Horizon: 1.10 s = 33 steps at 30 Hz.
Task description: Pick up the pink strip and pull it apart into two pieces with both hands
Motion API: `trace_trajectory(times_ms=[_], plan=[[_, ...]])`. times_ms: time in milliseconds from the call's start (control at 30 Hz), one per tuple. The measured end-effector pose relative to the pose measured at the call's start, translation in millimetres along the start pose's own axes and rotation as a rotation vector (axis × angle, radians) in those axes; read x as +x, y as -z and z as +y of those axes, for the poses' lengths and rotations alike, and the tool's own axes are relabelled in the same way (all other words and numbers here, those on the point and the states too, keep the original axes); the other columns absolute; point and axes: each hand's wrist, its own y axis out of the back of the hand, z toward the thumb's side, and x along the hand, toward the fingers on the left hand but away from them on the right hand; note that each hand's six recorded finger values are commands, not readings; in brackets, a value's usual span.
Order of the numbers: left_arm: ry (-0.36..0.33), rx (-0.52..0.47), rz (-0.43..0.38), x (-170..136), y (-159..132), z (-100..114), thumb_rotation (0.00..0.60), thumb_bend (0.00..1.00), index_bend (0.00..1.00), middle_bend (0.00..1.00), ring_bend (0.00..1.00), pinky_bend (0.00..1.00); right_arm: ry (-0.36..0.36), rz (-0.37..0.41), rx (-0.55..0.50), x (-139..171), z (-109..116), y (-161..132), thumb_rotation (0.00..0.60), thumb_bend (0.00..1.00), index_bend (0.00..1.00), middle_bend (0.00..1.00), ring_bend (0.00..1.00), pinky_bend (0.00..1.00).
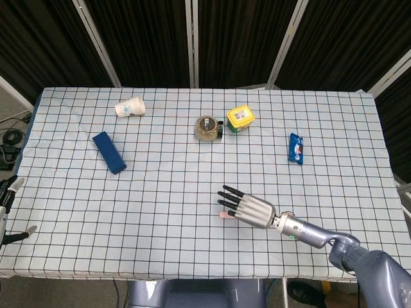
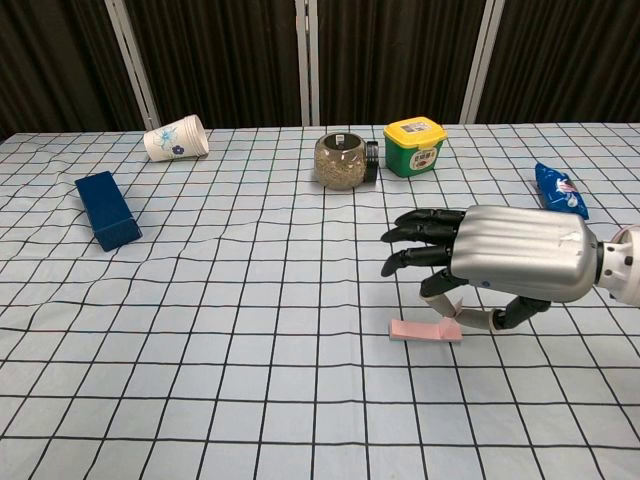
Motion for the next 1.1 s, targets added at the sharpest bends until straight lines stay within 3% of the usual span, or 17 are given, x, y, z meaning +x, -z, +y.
trace_trajectory(times_ms=[333, 633, 900, 1100], plan=[[0.011, -0.001, 0.000, 1.8, -0.1, -3.3, 0.600, 0.00, 0.00, 0.00, 0.00, 0.00, 0.079, -0.048, -0.061, -5.8, 18.5, 8.1, 0.600, 0.38, 0.64, 0.20, 0.00, 0.00], [0.073, -0.081, -0.079, 31.3, -19.6, -18.2, 0.600, 0.00, 0.00, 0.00, 0.00, 0.00, 0.183, -0.099, -0.135, -16.9, 66.6, 18.7, 0.600, 0.38, 0.64, 0.20, 0.00, 0.00], [0.138, -0.205, -0.239, 71.2, -79.3, -23.8, 0.600, 0.00, 0.00, 0.00, 0.00, 0.00, 0.245, -0.169, -0.175, -35.8, 117.7, 25.2, 0.600, 0.39, 0.64, 0.20, 0.00, 0.00], [0.197, -0.303, -0.366, 96.0, -137.4, -31.3, 0.600, 0.00, 0.14, 0.00, 0.00, 0.00, 0.268, -0.223, -0.195, -51.8, 148.9, 28.2, 0.600, 0.39, 0.65, 0.19, 0.00, 0.00]])
